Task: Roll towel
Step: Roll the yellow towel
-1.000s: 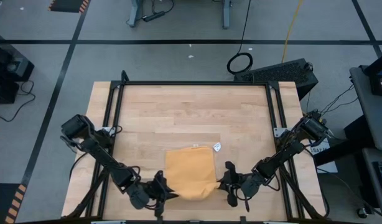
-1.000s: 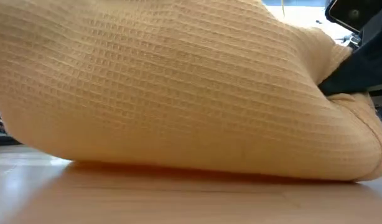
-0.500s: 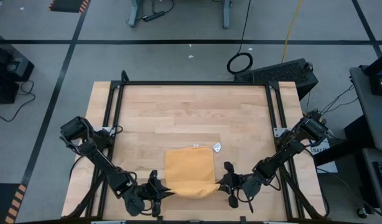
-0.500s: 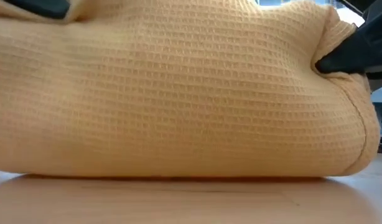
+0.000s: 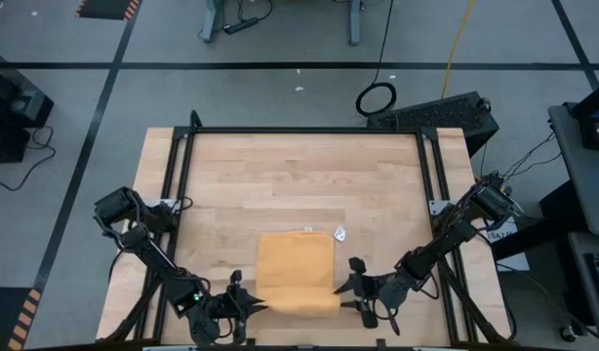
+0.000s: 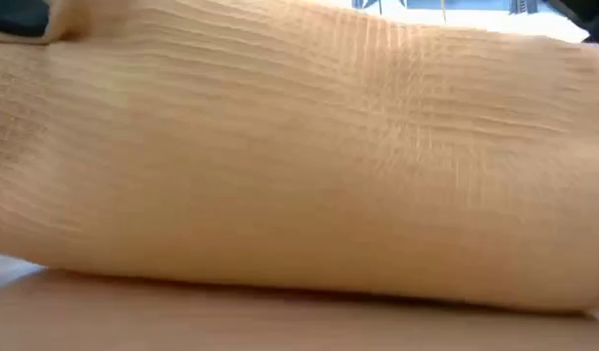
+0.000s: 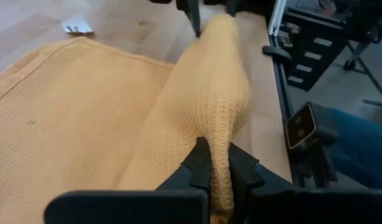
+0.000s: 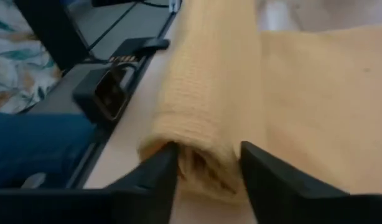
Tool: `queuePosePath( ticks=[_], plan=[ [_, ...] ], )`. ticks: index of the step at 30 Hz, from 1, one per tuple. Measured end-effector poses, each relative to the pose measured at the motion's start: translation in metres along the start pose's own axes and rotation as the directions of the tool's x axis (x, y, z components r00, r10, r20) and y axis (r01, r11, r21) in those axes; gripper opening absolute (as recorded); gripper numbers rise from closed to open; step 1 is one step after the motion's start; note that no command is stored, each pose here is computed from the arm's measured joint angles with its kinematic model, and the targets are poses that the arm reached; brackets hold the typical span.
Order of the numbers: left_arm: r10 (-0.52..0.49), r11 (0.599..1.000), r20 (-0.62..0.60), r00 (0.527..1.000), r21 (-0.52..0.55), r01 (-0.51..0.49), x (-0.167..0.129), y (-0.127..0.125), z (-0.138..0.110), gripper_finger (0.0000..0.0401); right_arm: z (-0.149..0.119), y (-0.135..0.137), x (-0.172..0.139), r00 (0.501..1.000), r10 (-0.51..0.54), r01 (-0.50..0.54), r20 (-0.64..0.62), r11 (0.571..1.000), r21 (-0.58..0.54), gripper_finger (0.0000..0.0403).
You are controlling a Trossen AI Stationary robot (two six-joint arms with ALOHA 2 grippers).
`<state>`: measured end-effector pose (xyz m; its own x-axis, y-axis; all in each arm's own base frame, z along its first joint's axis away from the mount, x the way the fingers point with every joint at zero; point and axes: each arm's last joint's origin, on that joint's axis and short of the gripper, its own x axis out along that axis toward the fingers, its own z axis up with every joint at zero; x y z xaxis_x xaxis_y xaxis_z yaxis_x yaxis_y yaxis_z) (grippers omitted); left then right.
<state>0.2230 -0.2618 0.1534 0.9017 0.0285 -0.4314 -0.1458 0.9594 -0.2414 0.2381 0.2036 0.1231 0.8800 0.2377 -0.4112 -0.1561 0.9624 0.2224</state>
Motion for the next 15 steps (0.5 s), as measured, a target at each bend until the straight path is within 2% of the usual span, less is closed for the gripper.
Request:
queuePosePath(
  ticks=[4, 8, 12, 15],
  plan=[
    [0.007, 1.000, -0.003, 1.000, -0.001, -0.007, 0.000, 0.001, -0.001, 0.0018, -0.005, 0.007, -0.004, 1.000, 0.022, -0.022, -0.019, 1.000, 0.007, 0.0218],
    [0.010, 1.000, 0.002, 1.000, -0.003, -0.010, 0.000, 0.001, 0.000, 0.0018, -0.011, 0.017, -0.010, 0.999, 0.025, -0.025, -0.027, 0.999, 0.032, 0.0258],
    [0.012, 1.000, 0.003, 1.000, -0.003, -0.011, 0.000, 0.001, 0.000, 0.0018, -0.025, 0.026, -0.020, 0.997, -0.060, 0.062, -0.041, 0.997, 0.041, 0.0272],
    [0.015, 1.000, 0.008, 1.000, -0.004, -0.015, 0.000, 0.001, 0.000, 0.0018, -0.034, 0.035, -0.026, 0.985, -0.159, 0.158, 0.061, 0.987, 0.026, 0.0284]
  ],
)
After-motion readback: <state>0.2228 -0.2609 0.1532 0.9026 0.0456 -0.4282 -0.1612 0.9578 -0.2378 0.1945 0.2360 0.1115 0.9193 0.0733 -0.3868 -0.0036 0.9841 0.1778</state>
